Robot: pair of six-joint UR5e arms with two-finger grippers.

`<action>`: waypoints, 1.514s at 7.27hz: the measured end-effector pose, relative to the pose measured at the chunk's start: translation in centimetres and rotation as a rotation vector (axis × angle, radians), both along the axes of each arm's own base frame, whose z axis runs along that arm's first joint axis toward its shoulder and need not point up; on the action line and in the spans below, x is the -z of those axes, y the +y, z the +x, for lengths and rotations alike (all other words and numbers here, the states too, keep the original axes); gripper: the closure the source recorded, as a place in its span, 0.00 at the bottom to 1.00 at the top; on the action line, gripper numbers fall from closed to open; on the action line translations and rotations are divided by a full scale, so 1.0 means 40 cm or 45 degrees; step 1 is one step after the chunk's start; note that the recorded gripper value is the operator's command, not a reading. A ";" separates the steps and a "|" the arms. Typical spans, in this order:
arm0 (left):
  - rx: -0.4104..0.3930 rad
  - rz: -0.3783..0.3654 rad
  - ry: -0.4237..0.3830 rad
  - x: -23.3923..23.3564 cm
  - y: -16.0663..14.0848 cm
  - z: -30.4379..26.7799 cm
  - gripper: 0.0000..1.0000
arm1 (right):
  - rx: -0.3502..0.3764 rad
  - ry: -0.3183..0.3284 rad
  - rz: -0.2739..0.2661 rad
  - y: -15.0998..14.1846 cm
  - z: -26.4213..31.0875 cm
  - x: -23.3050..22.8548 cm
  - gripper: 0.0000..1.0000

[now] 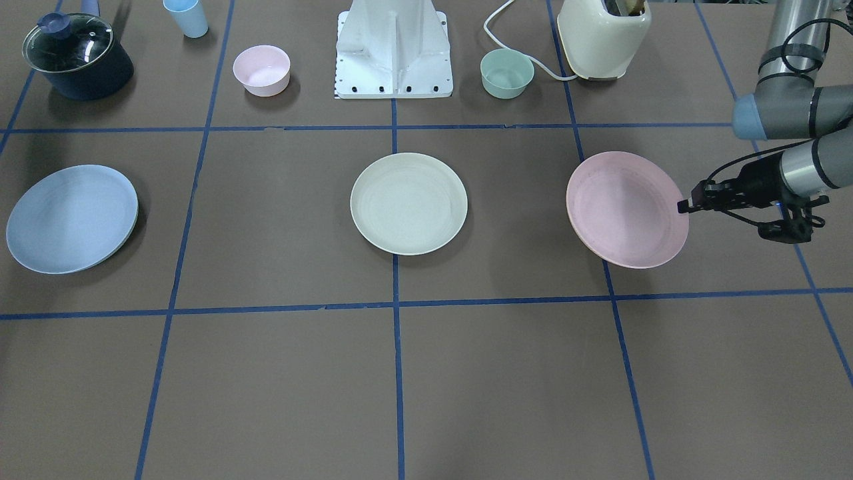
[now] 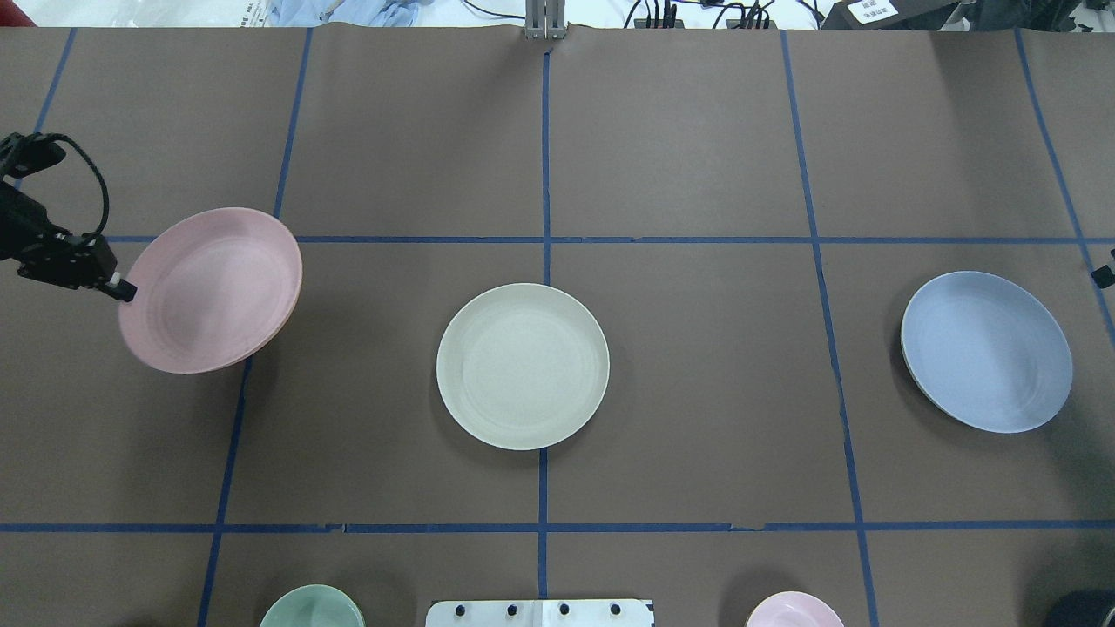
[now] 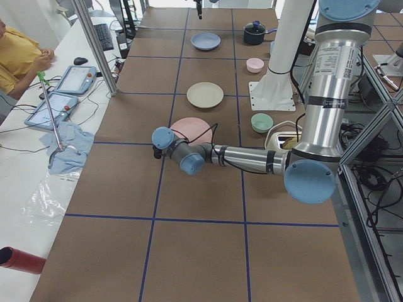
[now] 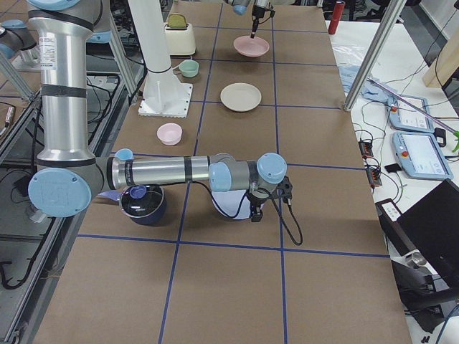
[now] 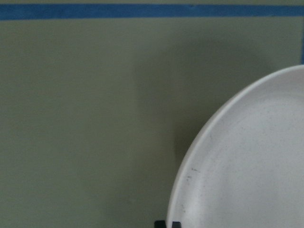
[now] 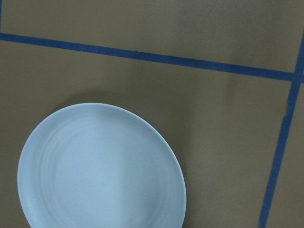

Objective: Stack three plates with pink and blue

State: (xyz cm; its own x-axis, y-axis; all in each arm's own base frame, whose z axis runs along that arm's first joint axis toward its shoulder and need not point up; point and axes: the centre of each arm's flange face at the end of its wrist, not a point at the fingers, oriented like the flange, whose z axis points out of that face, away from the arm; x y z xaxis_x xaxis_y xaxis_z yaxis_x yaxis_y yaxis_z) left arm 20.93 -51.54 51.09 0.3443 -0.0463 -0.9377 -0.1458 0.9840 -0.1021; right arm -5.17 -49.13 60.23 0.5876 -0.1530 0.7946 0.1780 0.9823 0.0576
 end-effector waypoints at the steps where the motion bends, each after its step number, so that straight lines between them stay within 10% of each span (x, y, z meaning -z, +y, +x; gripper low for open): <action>1: 0.004 -0.041 0.023 0.123 0.026 0.055 1.00 | 0.007 -0.002 0.002 -0.015 -0.032 0.022 0.00; 5: 0.006 -0.020 0.019 0.555 0.285 0.574 1.00 | 0.008 -0.017 0.033 -0.035 -0.120 0.068 0.00; 11: 0.125 0.051 -0.043 0.575 0.308 0.722 1.00 | 0.010 -0.015 0.033 -0.036 -0.126 0.062 0.00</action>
State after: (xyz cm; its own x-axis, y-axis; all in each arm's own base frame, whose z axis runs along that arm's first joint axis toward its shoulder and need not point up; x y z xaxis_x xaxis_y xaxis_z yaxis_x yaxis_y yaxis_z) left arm 49.81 -39.22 28.11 0.3717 -0.0438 -0.9273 -0.0458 0.9968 -0.0655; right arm -10.21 -50.56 57.76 0.5767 -0.1779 0.7974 0.1844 0.9792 0.0850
